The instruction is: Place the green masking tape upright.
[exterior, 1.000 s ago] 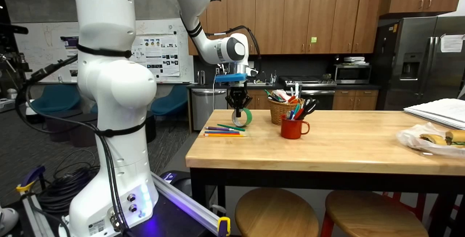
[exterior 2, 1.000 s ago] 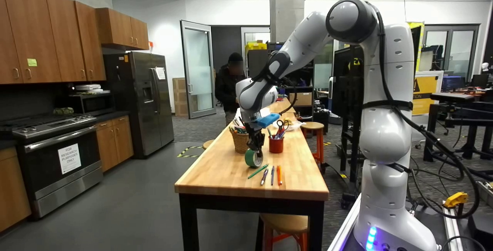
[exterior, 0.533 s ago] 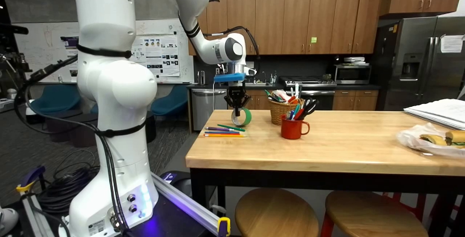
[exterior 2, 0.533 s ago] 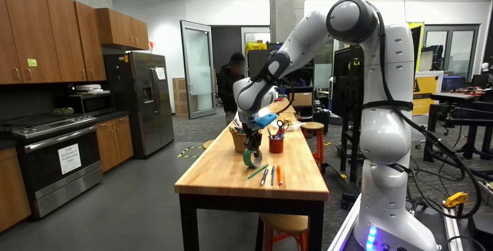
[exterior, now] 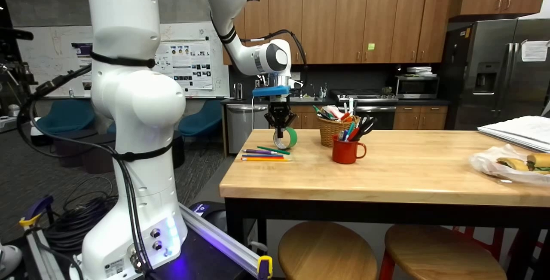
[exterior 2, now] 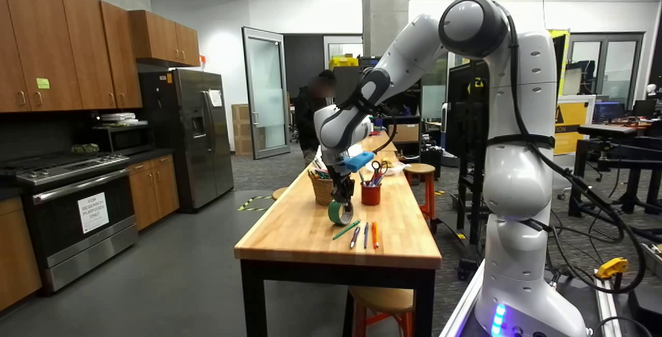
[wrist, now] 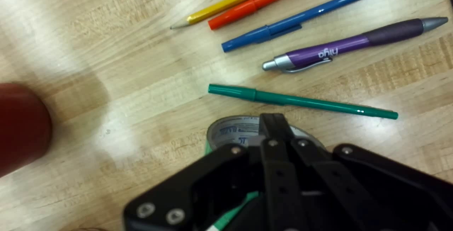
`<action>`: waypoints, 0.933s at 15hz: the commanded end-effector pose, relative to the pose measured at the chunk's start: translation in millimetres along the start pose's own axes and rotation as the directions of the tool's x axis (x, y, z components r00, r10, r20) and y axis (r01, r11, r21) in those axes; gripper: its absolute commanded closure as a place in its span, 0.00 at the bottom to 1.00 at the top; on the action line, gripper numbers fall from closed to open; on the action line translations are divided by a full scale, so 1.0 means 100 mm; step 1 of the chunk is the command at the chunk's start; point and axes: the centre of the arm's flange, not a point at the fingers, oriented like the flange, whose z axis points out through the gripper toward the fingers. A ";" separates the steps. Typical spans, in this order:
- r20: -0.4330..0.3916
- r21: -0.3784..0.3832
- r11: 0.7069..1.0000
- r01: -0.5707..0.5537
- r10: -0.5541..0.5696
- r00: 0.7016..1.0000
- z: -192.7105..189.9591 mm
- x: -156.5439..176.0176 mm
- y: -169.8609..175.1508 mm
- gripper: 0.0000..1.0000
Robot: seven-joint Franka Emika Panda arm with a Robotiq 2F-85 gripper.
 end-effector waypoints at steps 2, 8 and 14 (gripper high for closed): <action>-0.002 -0.008 1.000 -0.022 0.022 1.000 -0.09 -0.19 0.02 1.00; -0.019 0.003 0.998 -0.055 0.055 0.998 -0.26 -0.35 0.00 1.00; -0.061 0.033 0.993 -0.117 0.119 0.991 -0.41 -0.49 -0.04 1.00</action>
